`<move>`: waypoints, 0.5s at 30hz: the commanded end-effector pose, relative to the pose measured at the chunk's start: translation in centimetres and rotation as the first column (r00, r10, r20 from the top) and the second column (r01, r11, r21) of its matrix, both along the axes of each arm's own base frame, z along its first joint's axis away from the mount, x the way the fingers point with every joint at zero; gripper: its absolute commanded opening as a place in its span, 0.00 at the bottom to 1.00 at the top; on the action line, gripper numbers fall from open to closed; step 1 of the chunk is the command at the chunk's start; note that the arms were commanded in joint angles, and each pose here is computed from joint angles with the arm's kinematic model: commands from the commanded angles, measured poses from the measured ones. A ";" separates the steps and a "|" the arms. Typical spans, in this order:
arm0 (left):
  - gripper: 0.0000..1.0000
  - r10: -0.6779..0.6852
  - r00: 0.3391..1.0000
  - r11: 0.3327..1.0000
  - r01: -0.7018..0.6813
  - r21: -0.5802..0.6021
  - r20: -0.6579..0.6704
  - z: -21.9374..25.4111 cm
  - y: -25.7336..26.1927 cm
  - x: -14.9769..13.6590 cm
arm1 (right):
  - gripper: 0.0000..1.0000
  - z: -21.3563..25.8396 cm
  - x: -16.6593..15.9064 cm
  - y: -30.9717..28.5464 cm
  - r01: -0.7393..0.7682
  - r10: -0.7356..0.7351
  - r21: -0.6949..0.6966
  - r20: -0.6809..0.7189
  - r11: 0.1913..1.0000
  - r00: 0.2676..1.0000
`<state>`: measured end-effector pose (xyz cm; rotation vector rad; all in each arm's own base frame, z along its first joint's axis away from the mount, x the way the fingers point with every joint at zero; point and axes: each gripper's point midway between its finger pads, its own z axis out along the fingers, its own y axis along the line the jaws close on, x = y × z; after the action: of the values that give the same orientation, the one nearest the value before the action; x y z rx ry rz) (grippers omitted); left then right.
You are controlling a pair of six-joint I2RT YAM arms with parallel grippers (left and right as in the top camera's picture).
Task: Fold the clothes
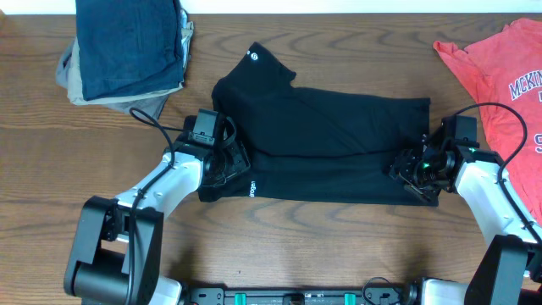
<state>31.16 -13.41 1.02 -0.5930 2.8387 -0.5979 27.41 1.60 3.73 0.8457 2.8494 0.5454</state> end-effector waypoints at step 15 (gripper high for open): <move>0.12 0.014 1.000 1.000 -0.014 -0.002 -0.021 -0.8 0.0 -0.2 | 0.65 0.6 0.6 -0.5 -0.024 0.026 -0.049 0.031 0.999 0.999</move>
<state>31.30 -13.54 0.60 -0.6239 2.8390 -0.6071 27.37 1.15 3.58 0.8388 2.8531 0.5035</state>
